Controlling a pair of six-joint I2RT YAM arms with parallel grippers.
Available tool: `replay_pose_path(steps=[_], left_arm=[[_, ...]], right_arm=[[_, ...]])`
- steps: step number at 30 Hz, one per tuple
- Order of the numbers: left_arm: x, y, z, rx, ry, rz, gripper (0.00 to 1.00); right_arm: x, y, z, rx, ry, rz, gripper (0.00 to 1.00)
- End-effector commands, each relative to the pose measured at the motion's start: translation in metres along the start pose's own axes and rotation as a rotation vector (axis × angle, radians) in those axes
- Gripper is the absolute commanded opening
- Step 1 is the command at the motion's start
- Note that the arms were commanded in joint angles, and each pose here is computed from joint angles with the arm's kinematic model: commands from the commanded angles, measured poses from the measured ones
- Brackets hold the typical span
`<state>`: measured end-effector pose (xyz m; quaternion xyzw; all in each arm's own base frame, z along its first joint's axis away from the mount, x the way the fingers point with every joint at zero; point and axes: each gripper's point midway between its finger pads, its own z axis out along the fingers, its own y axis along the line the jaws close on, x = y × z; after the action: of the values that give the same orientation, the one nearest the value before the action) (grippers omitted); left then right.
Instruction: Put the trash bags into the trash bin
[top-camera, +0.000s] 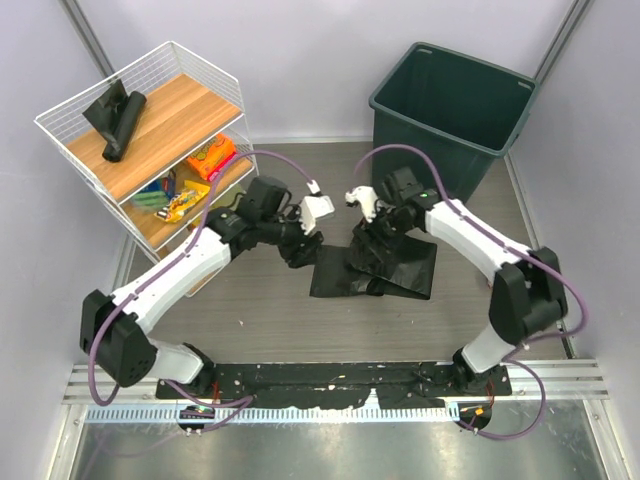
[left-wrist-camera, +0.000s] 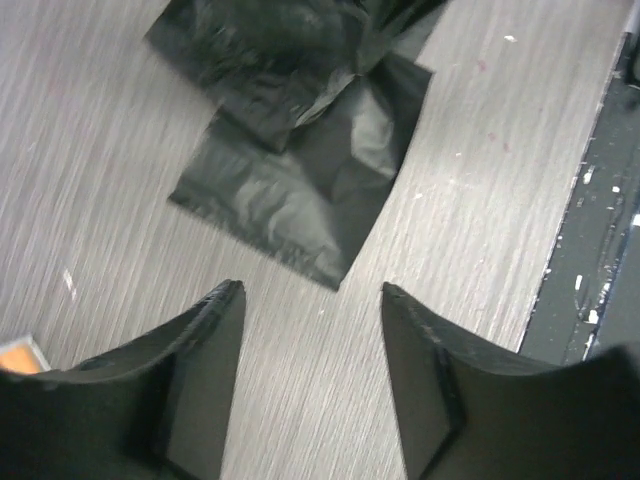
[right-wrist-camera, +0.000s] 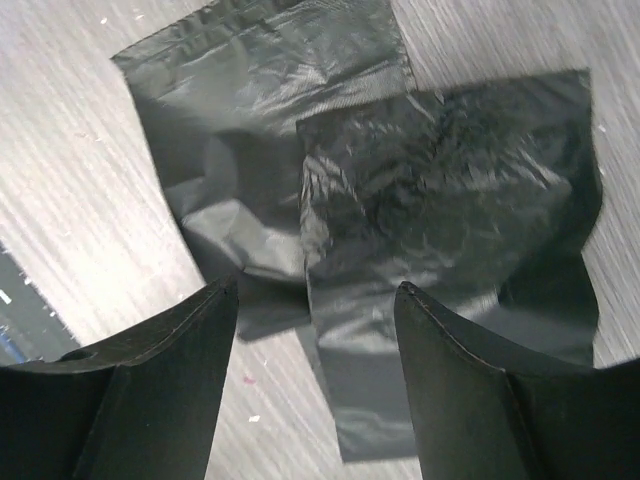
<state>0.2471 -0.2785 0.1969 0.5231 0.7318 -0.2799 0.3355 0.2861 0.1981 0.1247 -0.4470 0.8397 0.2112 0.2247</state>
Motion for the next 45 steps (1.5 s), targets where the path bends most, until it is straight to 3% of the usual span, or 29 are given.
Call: replay_pose_path(steps=[1, 12, 14, 17, 22, 30, 36, 39, 45], left_arm=[[0.015, 0.019, -0.031, -0.114, -0.003, -0.048, 0.64], [0.040, 0.026, -0.059, -0.180, 0.022, -0.078, 0.69], [0.041, 0.026, -0.060, -0.182, 0.025, -0.077, 0.69], [0.041, 0.027, -0.060, -0.183, 0.023, -0.074, 0.69], [0.036, 0.029, -0.060, -0.186, 0.006, -0.069, 0.70], [0.013, 0.040, -0.049, -0.183, -0.079, -0.081, 0.70], [-0.022, 0.044, -0.047, -0.157, -0.196, -0.105, 0.70], [-0.039, 0.039, -0.047, -0.111, -0.244, -0.098, 0.70], [-0.064, 0.019, -0.052, 0.029, -0.308, -0.025, 0.71]], right_arm=[[-0.026, -0.017, 0.035, 0.077, -0.005, -0.063, 0.69], [-0.005, -0.032, 0.101, 0.147, 0.164, -0.153, 0.72], [-0.001, -0.035, 0.104, 0.161, 0.173, -0.162, 0.66], [0.002, -0.038, 0.105, 0.178, 0.180, -0.164, 0.46], [-0.007, -0.031, 0.096, 0.148, 0.162, -0.166, 0.28], [-0.046, -0.004, 0.056, 0.059, 0.073, -0.187, 0.02], [-0.089, 0.047, -0.012, -0.122, -0.095, -0.249, 0.01], [-0.096, 0.080, -0.047, -0.293, -0.163, -0.266, 0.02], [-0.091, 0.119, -0.100, -0.552, -0.139, -0.294, 0.02]])
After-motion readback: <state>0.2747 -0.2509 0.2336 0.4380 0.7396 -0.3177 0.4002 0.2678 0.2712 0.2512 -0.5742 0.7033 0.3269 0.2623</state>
